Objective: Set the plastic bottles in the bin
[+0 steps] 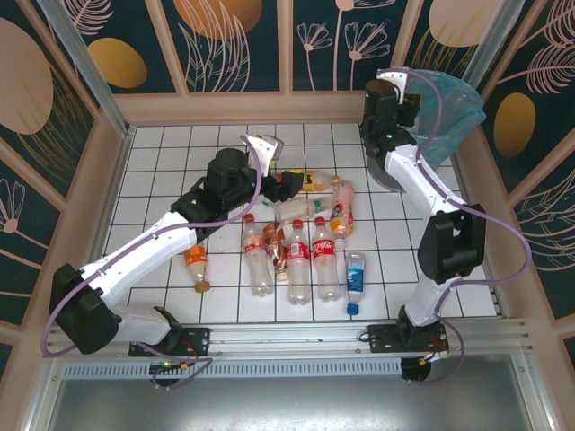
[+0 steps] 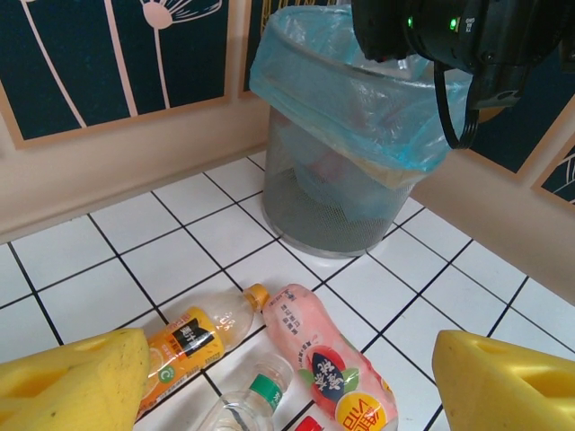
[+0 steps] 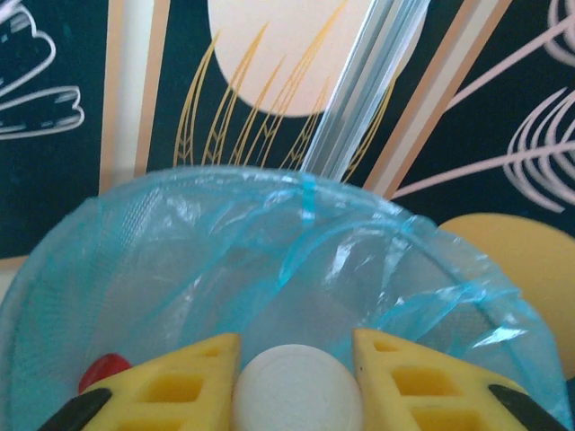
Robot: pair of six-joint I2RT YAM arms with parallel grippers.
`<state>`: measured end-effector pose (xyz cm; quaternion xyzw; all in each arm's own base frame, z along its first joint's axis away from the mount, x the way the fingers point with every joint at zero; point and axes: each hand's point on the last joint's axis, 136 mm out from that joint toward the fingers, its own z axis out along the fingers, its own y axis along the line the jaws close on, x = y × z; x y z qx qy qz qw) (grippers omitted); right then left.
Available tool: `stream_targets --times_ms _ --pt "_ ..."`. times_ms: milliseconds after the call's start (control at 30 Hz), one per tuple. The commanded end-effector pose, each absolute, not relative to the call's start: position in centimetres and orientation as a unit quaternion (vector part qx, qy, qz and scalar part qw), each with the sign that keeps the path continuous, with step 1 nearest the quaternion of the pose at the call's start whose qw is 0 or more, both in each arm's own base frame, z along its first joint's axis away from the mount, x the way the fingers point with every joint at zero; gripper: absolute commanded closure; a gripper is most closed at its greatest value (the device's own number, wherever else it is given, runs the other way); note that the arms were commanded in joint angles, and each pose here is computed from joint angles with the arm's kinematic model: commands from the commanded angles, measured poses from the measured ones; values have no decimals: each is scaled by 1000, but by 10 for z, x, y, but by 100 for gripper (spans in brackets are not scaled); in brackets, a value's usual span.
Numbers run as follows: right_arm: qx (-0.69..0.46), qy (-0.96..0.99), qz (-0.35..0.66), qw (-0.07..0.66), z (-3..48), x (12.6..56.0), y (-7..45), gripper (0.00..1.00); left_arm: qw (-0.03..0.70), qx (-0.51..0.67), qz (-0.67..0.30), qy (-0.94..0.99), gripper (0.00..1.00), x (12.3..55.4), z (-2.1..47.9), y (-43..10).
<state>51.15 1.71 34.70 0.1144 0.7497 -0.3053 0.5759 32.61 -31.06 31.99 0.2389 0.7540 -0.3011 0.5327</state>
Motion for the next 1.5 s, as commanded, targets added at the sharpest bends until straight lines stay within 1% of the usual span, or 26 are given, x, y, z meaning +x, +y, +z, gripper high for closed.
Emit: stream_targets --times_ms 0,67,200,233,400,500,700,900,1000,1200,1300,1467 --pt "138 769 -269 563 338 512 13 59 548 234 -303 743 18 327 328 -310" --pt "140 773 -264 560 336 511 11 54 548 234 -303 744 18 327 327 -310" --pt "136 777 -261 557 333 511 12 51 545 234 -302 746 17 328 325 -310" --pt "135 778 -262 555 332 511 11 48 545 234 -302 747 17 328 324 -310" --pt "134 787 -255 546 323 510 11 47 544 233 -300 748 17 329 323 -310" --pt "134 793 -247 540 316 509 10 48 543 233 -301 749 17 329 321 -311" --pt "145 823 -197 513 290 509 4 59 540 234 -301 750 17 329 319 -312" --pt "147 841 -127 505 291 515 20 61 535 233 -304 753 17 329 315 -314" --pt "149 856 -106 484 288 523 25 64 534 233 -302 754 18 330 314 -314" --pt "166 880 -86 436 261 524 18 66 536 231 -296 756 17 332 314 -312" --pt "169 878 -75 442 268 522 20 65 538 228 -293 757 17 333 313 -311" --pt "179 859 -58 477 311 519 23 60 538 225 -290 759 18 335 312 -310"
